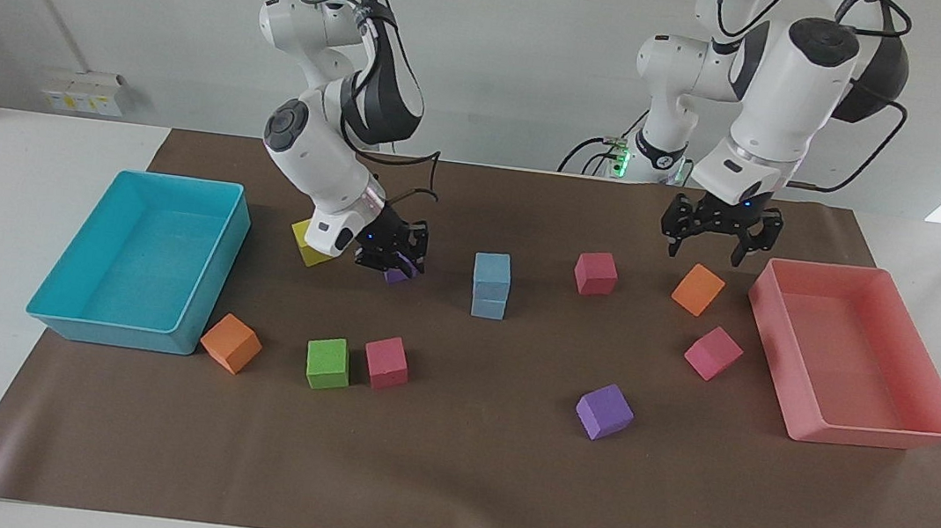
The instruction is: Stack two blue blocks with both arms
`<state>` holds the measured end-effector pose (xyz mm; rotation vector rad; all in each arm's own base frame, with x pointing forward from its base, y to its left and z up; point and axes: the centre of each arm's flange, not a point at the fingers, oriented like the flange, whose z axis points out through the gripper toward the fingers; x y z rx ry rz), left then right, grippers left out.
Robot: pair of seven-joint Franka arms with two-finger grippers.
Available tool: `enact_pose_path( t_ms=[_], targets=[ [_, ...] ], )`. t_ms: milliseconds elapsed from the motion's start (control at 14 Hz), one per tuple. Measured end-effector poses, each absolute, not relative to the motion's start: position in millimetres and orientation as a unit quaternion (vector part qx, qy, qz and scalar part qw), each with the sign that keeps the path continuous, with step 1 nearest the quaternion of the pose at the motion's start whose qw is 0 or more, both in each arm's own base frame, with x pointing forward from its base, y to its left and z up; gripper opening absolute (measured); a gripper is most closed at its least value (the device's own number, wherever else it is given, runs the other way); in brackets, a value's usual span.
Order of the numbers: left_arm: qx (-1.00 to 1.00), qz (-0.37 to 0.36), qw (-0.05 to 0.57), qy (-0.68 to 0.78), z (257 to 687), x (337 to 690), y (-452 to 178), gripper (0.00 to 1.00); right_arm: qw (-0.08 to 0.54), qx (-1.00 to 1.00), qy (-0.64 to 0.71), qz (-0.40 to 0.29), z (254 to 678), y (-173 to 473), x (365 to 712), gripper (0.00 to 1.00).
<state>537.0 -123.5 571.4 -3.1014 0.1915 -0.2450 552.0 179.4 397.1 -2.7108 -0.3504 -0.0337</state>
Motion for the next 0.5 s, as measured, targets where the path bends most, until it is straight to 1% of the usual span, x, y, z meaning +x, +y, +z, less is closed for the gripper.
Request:
enact_pose_path(
  t_ms=[143, 286, 357, 429, 500],
  targets=[
    [-0.993, -0.108, 0.010, 0.044, 611, 544, -103, 1.00, 0.184, -0.975, -0.124, -0.016, 419, 161, 555, 0.56],
    [-0.993, -0.108, 0.014, 0.042, 643, 546, -85, 1.00, 0.171, -0.978, -0.117, -0.021, 435, 139, 556, 0.80],
    [-0.994, -0.099, 0.017, 0.047, 657, 548, -76, 1.00, 0.155, -0.981, -0.118, -0.023, 442, 125, 556, 0.93],
    [-0.995, -0.089, 0.020, 0.049, 667, 552, -69, 1.00, 0.136, -0.983, -0.120, -0.024, 449, 111, 556, 1.00],
    [-0.996, -0.075, 0.022, 0.049, 674, 557, -64, 1.00, 0.121, -0.986, -0.117, -0.020, 457, 96, 556, 1.00]
  ],
)
